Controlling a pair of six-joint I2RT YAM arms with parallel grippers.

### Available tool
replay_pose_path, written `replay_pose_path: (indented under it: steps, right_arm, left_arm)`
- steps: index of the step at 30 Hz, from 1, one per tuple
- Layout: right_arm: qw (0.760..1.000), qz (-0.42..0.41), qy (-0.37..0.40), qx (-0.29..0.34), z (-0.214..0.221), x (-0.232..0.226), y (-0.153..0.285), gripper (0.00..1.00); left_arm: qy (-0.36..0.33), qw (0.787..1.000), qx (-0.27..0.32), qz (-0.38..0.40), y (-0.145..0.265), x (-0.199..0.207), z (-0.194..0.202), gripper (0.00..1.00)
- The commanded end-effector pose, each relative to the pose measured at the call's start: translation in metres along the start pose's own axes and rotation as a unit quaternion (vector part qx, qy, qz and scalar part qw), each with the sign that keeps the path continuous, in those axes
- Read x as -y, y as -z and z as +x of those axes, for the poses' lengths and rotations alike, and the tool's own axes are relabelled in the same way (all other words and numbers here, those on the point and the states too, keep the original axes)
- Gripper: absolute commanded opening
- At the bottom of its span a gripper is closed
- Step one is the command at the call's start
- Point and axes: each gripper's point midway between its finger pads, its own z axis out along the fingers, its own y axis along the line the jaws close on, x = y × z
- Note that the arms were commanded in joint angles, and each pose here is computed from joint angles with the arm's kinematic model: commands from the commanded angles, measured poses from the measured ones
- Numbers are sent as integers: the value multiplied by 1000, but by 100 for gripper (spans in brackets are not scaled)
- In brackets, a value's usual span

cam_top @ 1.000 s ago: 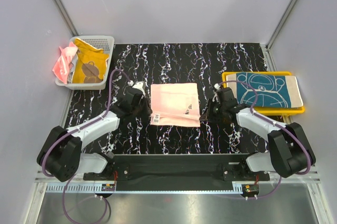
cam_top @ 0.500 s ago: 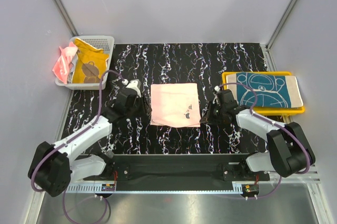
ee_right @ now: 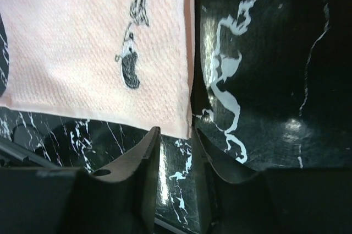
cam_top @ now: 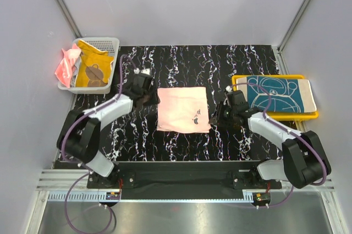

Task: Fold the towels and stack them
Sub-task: Fold the towel

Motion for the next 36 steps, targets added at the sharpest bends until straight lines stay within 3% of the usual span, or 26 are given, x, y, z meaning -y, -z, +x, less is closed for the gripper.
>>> replay_pose_path:
  steps: [1,12,22,36]
  right_arm:
    - [996,29,26,83,-55,-13,15,37]
    - [982,91,76,150,-170,-25,-33,41]
    - [983,109,87,118,-183,-13,-85,45]
    - [984,101,77,124,-200,-13,-97,47]
  left_arm:
    - [16,998,54,1,-14,-1,-60,34]
    - [38,998,8,51,-60,3,-92,33]
    - [47,997,-19,58,-81,4,-82,38]
    - [62,996,-20,63,-90,1,-82,38]
